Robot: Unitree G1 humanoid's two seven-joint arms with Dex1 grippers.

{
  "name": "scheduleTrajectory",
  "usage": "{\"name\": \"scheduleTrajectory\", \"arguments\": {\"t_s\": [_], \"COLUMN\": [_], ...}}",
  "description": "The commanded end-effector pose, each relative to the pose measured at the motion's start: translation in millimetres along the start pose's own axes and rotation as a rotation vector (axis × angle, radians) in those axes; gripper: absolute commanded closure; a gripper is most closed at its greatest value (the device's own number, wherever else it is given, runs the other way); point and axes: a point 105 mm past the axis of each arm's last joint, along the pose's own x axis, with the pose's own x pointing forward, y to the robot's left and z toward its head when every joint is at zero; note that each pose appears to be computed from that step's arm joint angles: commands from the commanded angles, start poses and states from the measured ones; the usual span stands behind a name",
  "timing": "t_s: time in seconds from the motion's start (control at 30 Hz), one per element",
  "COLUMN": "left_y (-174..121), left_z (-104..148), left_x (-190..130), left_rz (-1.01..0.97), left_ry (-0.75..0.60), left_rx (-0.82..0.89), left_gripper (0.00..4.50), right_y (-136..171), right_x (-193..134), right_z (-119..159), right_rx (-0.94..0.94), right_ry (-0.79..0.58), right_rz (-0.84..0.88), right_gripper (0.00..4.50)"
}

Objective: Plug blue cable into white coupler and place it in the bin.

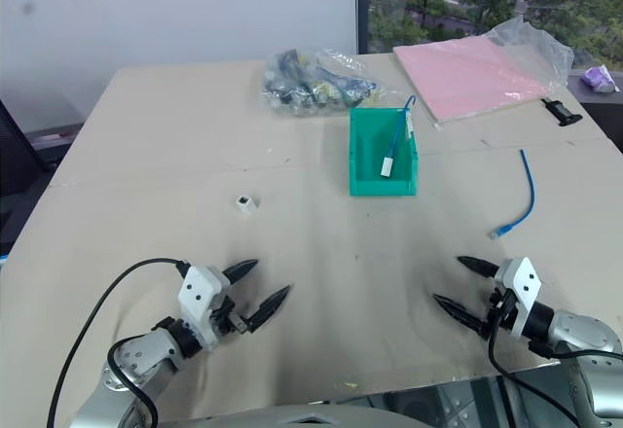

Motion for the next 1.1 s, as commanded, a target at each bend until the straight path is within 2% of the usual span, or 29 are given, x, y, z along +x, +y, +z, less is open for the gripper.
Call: {"name": "scheduleTrajectory", "arguments": {"t_s": [0.03,0.13,0.7,0.83,0.93,1.1], "left_y": [-4.9,-5.8,-4.8,0.2,-10.9,-32.4], "left_z": [-23.2,-33.8,-26.1,0.1,32.9,64.0], "left_x": [-2.7,-6.6,-6.6,0.1,4.5,7.1], "left_rz": [-0.021,-0.029,-0.048,-0.101,-0.229,-0.436], "left_ry": [0.077,0.087,0.064,-0.002,-0.093,-0.108], "left_rx": [-0.047,-0.043,-0.002,0.032,0.029,0.114], "left_gripper": [0.03,0.03,0.03,0.03,0.03,0.03], "right_y": [-1.2,-3.3,-12.9,-29.8,-52.0,-88.5], "right_x": [0.1,0.6,-2.7,-12.9,-29.8,-47.6], "right_z": [7.2,6.3,11.7,37.5,48.6,56.6], "right_rx": [-0.022,-0.024,-0.052,-0.109,-0.194,-0.258], "right_ry": [-0.018,-0.012,-0.002,-0.031,0.037,0.142], "right_rz": [-0.004,-0.007,0.002,0.004,0.017,0.010], "right_gripper": [0.00,0.00,0.00,0.00,0.00,0.00]}}
